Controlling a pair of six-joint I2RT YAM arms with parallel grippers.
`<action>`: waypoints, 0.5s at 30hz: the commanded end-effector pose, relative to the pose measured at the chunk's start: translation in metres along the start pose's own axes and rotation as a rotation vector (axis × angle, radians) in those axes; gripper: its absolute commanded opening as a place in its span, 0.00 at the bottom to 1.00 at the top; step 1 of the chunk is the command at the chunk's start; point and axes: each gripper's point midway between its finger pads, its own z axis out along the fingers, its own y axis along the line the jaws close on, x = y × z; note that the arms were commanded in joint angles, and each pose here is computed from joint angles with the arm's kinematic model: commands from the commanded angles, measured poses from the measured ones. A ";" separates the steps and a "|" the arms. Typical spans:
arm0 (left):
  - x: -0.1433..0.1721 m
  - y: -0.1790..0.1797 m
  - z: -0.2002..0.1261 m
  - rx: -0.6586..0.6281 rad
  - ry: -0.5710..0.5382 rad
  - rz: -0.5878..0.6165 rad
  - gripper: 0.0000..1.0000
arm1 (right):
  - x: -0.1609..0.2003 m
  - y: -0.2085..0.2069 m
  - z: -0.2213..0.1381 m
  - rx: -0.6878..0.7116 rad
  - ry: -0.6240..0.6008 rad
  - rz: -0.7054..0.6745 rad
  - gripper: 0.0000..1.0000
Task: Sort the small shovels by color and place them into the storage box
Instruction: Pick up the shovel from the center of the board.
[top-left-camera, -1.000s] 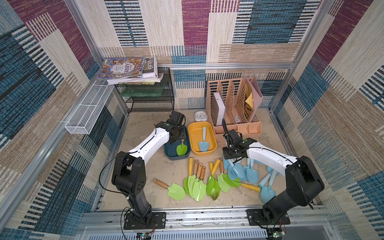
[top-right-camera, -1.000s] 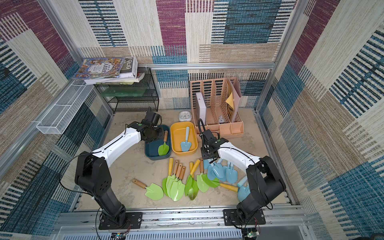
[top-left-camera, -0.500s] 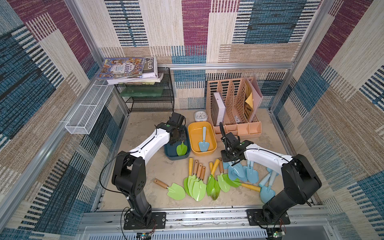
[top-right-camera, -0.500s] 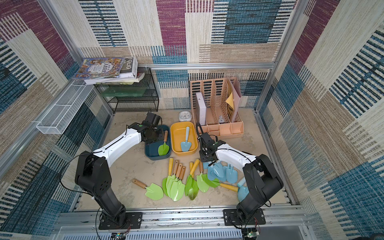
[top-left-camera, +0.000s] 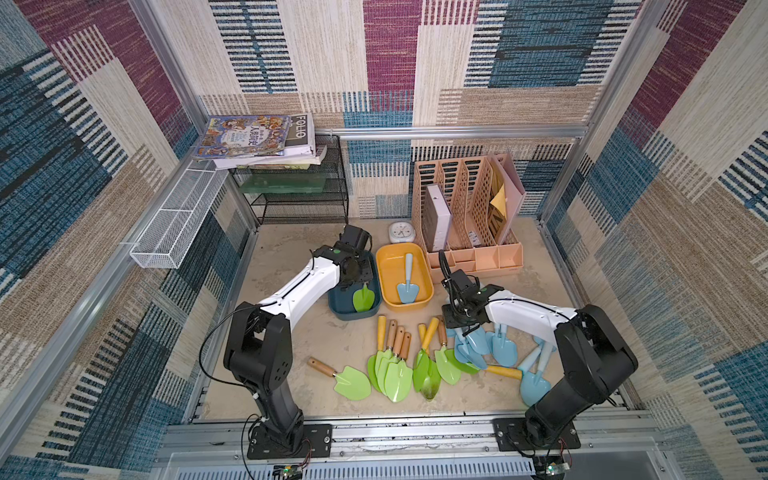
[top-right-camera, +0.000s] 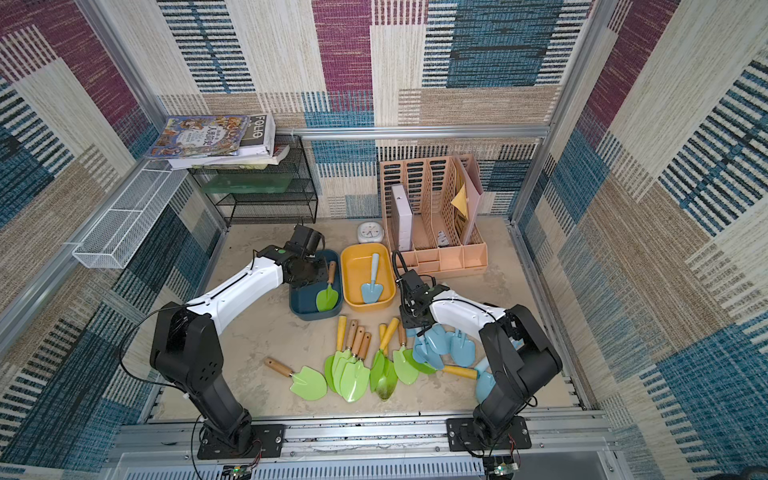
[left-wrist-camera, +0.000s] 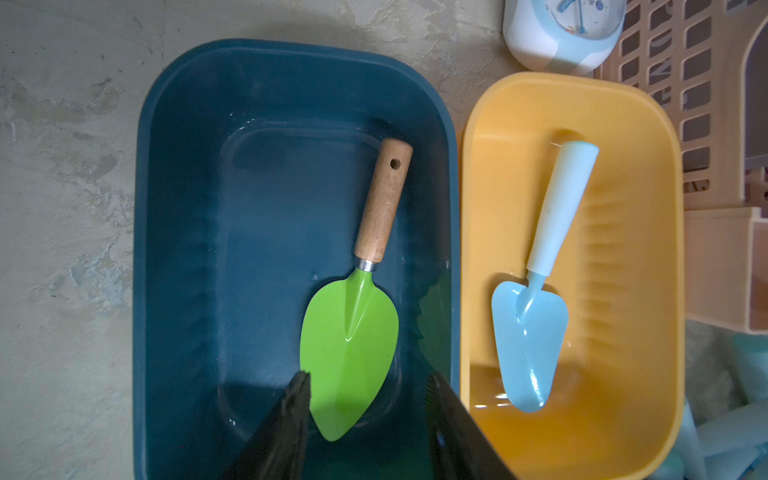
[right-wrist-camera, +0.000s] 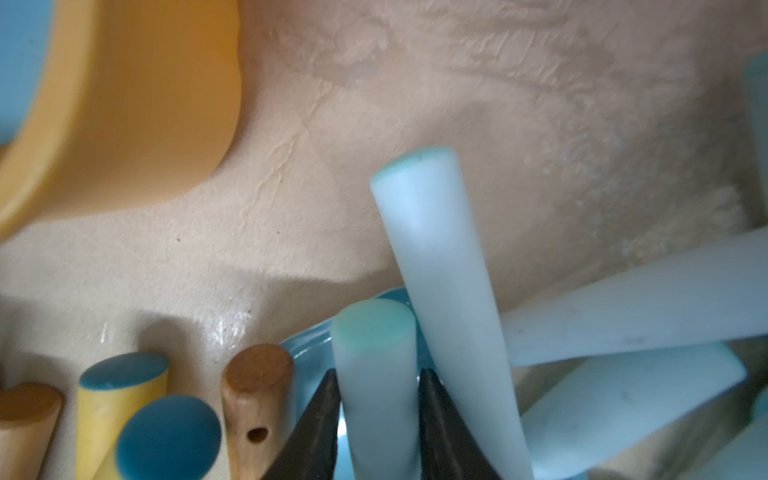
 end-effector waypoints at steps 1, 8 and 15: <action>0.002 0.000 0.000 0.003 0.010 0.000 0.47 | 0.001 0.003 0.003 -0.010 0.005 0.015 0.35; 0.001 -0.002 0.002 0.004 0.015 0.008 0.47 | -0.006 0.001 -0.003 -0.005 -0.018 0.031 0.19; 0.003 -0.003 0.007 0.006 0.027 0.003 0.47 | -0.031 0.000 -0.031 -0.006 -0.092 0.039 0.09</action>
